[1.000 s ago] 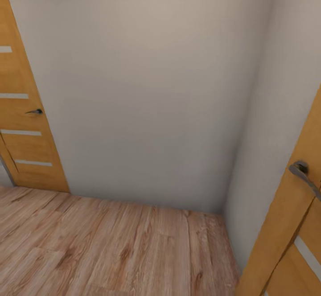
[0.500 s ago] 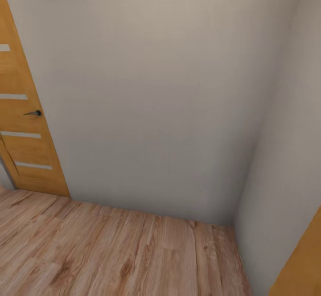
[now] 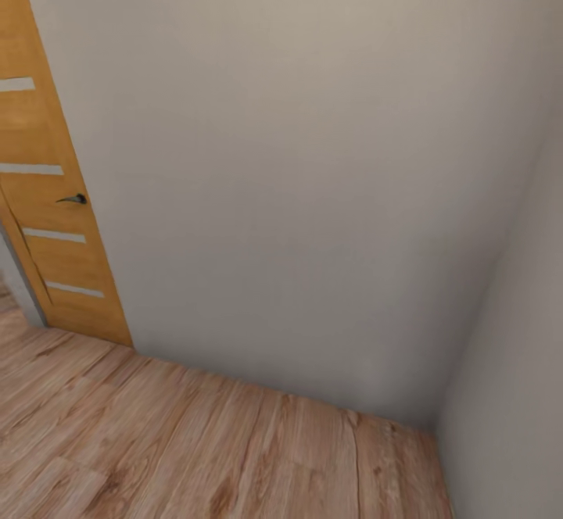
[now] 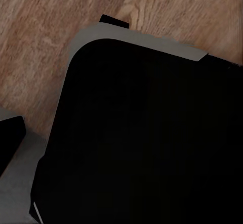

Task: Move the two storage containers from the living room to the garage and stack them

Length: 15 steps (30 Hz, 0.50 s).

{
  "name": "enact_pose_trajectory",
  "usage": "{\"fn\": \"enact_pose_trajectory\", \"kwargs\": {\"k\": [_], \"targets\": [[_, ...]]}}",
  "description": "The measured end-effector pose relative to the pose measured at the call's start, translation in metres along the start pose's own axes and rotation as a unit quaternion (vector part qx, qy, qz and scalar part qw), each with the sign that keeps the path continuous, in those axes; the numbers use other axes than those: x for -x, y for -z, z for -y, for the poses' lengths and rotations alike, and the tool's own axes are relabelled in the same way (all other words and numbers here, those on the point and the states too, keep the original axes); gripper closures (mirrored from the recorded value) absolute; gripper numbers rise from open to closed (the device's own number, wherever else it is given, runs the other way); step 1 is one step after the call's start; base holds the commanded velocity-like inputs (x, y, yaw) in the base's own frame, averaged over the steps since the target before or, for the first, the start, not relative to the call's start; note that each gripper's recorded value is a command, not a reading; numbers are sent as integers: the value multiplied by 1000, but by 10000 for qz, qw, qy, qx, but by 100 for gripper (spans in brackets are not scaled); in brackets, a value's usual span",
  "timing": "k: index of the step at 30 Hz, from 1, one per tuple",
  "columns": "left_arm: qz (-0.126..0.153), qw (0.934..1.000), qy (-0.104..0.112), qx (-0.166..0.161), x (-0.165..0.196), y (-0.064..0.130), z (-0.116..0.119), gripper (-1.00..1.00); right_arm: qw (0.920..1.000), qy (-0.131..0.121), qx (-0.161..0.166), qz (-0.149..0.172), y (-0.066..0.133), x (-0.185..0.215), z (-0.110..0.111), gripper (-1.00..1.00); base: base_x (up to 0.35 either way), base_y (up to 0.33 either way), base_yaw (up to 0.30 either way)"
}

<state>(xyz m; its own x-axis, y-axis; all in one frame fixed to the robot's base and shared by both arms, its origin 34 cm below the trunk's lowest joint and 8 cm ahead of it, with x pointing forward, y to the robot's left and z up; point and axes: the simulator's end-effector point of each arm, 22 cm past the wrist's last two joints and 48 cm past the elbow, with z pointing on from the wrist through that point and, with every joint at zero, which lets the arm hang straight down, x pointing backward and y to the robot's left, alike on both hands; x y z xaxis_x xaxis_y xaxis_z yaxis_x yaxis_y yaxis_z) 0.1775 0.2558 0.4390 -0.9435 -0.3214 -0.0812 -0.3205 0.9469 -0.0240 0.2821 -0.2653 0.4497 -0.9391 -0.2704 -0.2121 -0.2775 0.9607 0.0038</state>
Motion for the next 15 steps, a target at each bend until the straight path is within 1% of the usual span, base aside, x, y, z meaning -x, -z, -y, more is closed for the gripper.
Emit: {"fn": "enact_pose_trajectory", "kwargs": {"k": [10,15], "targets": [[5,10000,2,5,1,0,-1,-100,10000,0,-2,0,0,0,0,-100,296,-106,276],[3,10000,2,7,0,0,-1,-100,10000,0,-1,0,0,0,0,-100,282,-24,277]]}}
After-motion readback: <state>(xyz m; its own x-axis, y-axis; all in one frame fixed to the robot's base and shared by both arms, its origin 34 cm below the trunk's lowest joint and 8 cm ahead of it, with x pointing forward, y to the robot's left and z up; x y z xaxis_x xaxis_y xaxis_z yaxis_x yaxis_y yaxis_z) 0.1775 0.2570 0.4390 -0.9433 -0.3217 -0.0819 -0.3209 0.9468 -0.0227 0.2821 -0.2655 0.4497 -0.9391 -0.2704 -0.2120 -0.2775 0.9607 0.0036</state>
